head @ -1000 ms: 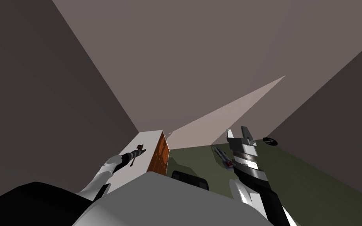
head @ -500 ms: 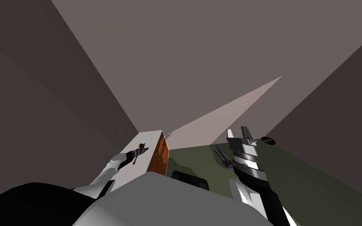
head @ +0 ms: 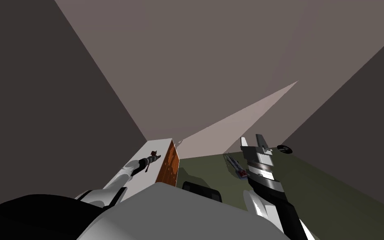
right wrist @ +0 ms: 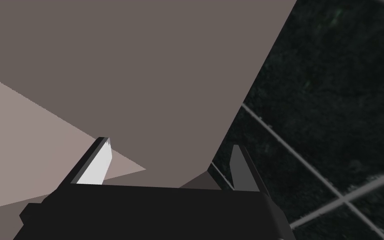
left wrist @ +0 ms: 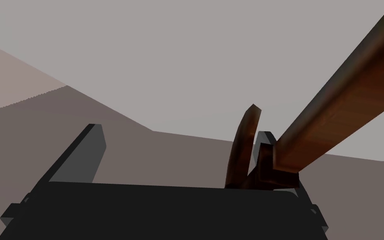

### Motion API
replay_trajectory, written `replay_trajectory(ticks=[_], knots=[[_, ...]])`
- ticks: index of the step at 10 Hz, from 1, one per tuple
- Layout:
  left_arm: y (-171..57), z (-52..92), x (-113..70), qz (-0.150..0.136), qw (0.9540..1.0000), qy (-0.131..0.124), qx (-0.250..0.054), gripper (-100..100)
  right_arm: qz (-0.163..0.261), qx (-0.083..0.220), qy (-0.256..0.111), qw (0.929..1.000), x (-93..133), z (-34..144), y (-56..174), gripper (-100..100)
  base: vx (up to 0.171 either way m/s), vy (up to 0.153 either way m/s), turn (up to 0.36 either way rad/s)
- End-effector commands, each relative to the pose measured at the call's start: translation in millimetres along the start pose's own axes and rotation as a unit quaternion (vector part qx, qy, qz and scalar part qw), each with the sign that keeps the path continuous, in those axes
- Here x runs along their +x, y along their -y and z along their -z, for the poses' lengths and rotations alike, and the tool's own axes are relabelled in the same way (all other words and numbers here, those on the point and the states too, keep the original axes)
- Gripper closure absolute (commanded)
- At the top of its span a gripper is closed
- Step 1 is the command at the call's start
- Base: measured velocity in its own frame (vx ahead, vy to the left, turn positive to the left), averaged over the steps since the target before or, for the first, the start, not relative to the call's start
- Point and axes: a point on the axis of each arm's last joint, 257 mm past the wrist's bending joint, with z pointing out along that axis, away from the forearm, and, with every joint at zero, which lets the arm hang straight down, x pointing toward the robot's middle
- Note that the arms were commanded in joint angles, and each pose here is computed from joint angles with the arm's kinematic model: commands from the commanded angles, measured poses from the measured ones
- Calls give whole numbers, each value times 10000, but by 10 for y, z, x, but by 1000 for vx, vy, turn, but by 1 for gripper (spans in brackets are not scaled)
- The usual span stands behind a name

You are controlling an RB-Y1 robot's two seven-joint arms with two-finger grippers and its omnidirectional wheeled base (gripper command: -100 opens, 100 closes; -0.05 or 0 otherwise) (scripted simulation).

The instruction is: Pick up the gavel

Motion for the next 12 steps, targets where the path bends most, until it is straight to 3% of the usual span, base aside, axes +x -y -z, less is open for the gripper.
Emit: replay_trajectory(ticks=[1, 5, 8, 12], knots=[[4, 1, 11, 4, 10000, -7, 7, -100, 0, 0, 0, 10000, 0, 0, 0, 0, 4, 4, 15], [4, 1, 11, 4, 10000, -7, 7, -100, 0, 0, 0, 10000, 0, 0, 0, 0, -3, -3, -10], [362, -147, -24, -366, 9986, -37, 378, -100, 1, 1, 1, 10000, -1, 1, 0, 0, 115, -6, 333], [646, -248, -48, -666, 9955, -49, 669, -100, 1, 1, 0, 10000, -1, 1, 0, 0, 120, -15, 217]])
